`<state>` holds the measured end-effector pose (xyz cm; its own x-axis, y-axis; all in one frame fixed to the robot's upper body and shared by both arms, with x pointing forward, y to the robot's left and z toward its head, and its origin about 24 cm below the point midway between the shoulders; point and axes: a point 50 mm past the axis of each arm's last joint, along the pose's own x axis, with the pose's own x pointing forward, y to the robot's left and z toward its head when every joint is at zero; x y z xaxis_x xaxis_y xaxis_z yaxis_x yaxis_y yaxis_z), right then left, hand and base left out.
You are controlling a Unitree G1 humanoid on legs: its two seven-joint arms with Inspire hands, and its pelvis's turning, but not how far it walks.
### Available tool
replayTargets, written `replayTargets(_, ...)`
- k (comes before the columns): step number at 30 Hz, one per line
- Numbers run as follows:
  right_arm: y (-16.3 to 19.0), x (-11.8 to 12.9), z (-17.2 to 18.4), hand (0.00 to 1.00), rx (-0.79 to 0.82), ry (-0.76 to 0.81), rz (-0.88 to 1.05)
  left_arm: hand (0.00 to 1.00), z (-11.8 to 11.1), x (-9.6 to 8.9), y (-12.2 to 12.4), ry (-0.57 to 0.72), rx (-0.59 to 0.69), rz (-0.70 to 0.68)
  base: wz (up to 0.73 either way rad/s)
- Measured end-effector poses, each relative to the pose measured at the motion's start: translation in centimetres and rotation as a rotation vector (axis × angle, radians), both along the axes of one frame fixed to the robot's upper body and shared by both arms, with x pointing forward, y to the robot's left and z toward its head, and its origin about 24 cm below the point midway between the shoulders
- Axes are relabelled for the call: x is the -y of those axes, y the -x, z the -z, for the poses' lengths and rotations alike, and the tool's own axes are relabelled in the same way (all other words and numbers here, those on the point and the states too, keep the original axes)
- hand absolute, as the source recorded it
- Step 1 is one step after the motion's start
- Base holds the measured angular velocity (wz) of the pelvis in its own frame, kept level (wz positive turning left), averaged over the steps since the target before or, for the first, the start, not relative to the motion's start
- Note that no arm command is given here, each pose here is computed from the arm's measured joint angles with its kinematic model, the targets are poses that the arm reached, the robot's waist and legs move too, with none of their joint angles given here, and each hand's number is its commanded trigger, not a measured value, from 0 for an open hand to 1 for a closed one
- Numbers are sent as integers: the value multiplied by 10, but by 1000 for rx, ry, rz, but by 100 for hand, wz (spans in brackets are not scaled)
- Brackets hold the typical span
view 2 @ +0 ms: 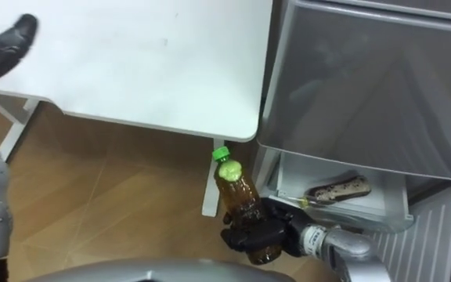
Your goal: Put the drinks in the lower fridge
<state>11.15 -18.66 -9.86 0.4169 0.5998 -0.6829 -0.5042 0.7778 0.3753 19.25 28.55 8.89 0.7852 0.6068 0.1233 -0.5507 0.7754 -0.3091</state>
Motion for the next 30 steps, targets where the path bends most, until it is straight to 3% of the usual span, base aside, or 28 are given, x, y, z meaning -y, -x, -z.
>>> replayTargets(3, 8, 1, 3, 100, -19, 19, 23, 0, 17, -15, 13, 15, -74, -137, 0)
replayTargets(7, 11, -4, 6, 100, -27, 23, 44, 0, 78, -24, 33, 107, -344, -246, 5)
replayTargets(11, 9, -11, 7, 100, -24, 20, 68, 0, 146, -15, 66, 195, -672, -282, 2)
replayTargets(14, 11, -11, 10, 100, -42, 22, 84, 0, 177, -1, 92, 258, -845, -284, 2)
replayTargets(23, 11, -14, 18, 100, -97, 20, 95, 0, 229, 19, 161, 338, -1262, -265, 3)
replayTargets(30, 14, -10, 26, 100, -144, 50, 158, 0, 240, 19, 193, 408, -1392, -210, 0)
